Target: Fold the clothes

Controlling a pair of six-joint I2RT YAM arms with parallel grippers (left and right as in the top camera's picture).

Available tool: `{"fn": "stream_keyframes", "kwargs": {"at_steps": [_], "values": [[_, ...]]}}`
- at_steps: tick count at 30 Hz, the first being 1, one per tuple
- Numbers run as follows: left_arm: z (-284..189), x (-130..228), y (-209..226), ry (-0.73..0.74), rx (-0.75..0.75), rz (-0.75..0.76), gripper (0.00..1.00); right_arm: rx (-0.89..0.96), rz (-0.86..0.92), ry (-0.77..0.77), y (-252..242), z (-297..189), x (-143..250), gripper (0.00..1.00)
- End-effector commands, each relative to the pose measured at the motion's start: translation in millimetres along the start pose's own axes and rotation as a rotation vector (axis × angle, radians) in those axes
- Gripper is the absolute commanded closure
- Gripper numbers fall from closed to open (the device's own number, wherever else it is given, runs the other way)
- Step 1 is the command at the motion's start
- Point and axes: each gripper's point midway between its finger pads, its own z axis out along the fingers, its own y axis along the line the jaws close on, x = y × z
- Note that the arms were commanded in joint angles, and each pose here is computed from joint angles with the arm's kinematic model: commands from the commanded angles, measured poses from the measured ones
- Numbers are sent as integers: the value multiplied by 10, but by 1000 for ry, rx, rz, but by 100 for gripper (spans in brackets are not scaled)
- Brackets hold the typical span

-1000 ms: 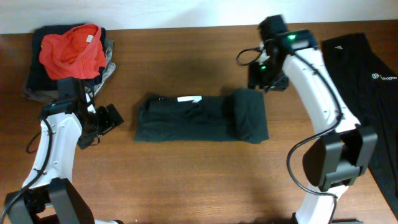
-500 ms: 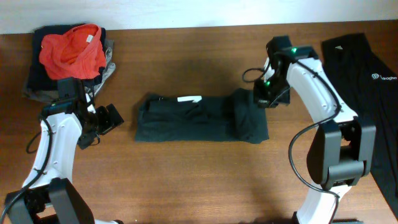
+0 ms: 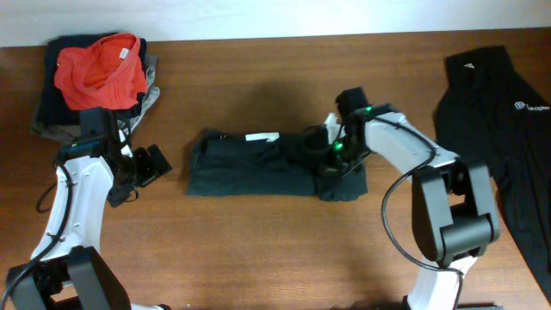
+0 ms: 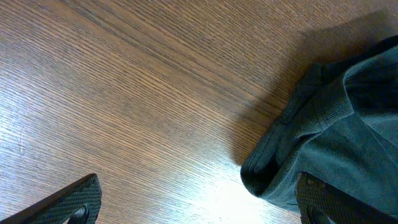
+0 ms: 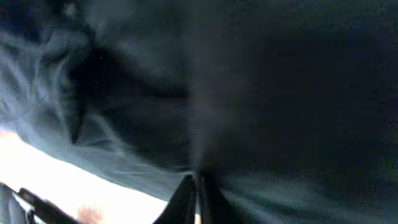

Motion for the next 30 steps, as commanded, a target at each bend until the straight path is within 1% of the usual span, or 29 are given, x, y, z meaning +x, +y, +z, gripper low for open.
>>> {"fn": "stream_keyframes", "kwargs": {"at_steps": [1,4,6,11,14,16,19,22,25,30], "values": [[54,50,9,22,-6,2,1,-81,-22,31,244,72,90,96],[54,53,10,23,-7,2,1,-130,-46,21,395,-5,46,96],[54,57,12,25,-7,2,1,-155,-59,-1,477,-161,-21,96],[54,73,19,32,-10,2,1,-272,-174,-104,752,-878,-192,96],[55,76,20,33,-10,1,1,-309,-178,-162,710,-1227,-310,93],[55,76,20,33,-10,1,1,-332,-178,-193,609,-1337,-384,92],[55,76,19,33,-10,1,1,-375,-187,-201,464,-1366,-447,92],[55,76,19,33,-10,1,1,-433,-181,-191,383,-1290,-515,93],[55,77,20,33,-10,1,1,-465,-170,-174,328,-1131,-606,93],[73,103,31,40,-13,1,1,-536,-204,-149,332,-822,-727,93]]}}
